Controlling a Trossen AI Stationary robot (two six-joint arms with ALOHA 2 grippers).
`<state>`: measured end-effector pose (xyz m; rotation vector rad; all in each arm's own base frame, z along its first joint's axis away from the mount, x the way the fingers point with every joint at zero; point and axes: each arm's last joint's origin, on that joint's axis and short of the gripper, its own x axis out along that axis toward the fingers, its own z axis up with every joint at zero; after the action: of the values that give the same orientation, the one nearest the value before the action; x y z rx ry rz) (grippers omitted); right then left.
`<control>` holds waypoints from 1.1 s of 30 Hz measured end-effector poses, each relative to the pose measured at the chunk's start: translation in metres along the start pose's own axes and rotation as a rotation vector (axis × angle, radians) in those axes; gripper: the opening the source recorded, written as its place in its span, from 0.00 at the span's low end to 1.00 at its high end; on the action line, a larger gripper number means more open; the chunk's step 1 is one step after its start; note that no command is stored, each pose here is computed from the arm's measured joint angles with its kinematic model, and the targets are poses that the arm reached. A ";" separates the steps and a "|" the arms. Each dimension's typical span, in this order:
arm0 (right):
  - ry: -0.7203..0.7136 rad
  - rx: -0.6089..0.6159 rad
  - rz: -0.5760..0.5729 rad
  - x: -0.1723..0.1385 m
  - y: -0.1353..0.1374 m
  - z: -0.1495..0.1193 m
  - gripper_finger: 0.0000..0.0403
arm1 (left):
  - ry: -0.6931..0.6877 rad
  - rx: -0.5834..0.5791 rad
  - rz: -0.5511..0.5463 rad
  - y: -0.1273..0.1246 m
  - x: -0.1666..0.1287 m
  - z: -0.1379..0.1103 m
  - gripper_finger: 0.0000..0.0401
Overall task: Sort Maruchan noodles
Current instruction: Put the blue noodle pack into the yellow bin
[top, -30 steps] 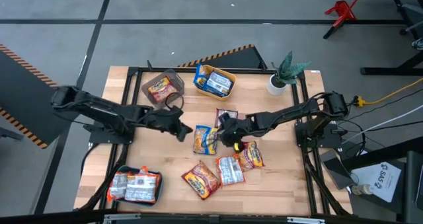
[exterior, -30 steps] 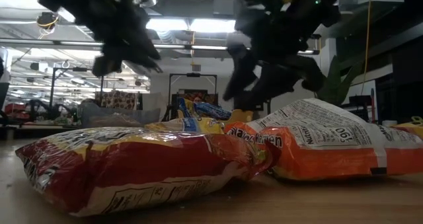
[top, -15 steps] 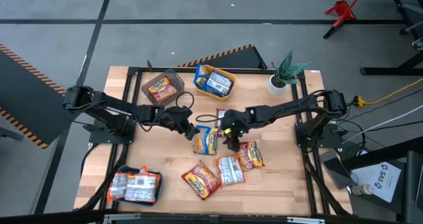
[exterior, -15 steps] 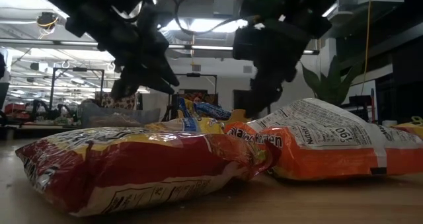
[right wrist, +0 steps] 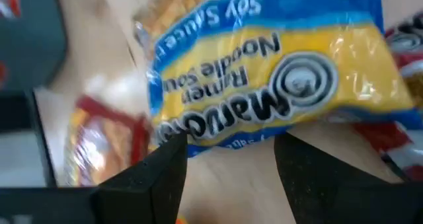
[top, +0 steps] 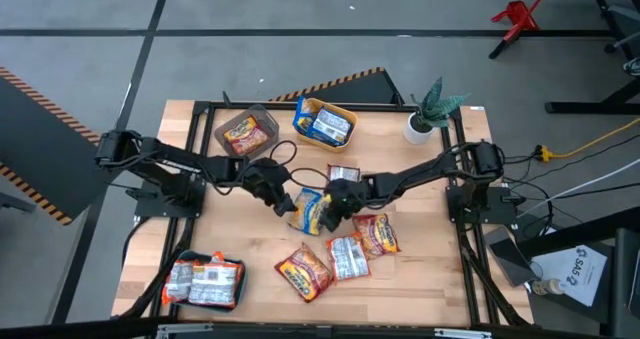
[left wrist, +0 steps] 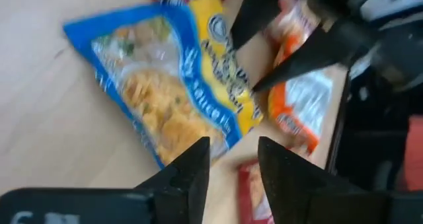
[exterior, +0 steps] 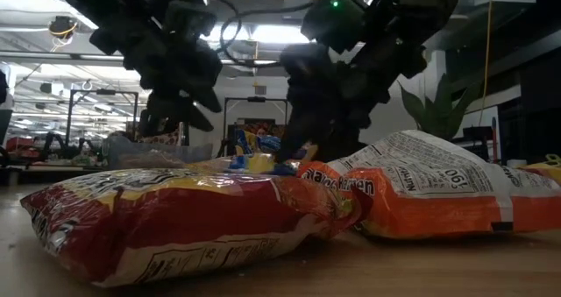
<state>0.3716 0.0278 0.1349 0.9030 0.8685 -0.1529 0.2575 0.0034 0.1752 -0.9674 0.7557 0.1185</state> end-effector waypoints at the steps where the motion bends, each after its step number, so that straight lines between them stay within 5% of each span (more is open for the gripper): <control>1: -0.026 0.024 -0.001 0.000 0.001 0.001 0.53 | 0.025 0.015 0.009 0.002 0.000 -0.001 0.32; 7: -0.106 0.139 -0.039 0.000 0.000 0.004 0.53 | 0.129 0.051 0.110 0.017 -0.002 -0.006 0.39; 10: -0.133 0.171 -0.047 0.000 -0.001 0.005 0.53 | 0.066 0.052 0.170 0.020 -0.001 -0.004 0.43; 16: -0.173 0.203 -0.052 0.001 0.000 0.007 0.53 | -0.009 0.030 0.124 0.013 0.000 0.001 0.44; 23: -0.180 0.214 -0.058 0.000 -0.002 0.009 0.53 | 0.031 -0.155 0.213 0.045 0.003 -0.026 0.44; 29: -0.201 0.215 -0.073 0.000 -0.003 0.010 0.53 | -0.089 -0.330 0.025 0.057 0.005 -0.040 0.44; 33: -0.205 0.215 -0.072 0.000 -0.002 0.010 0.53 | -0.163 -0.373 0.017 0.061 0.004 -0.041 0.44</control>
<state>0.3761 0.0190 0.1365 1.0361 0.7024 -0.4005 0.2135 0.0058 0.1162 -1.2875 0.6017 0.3585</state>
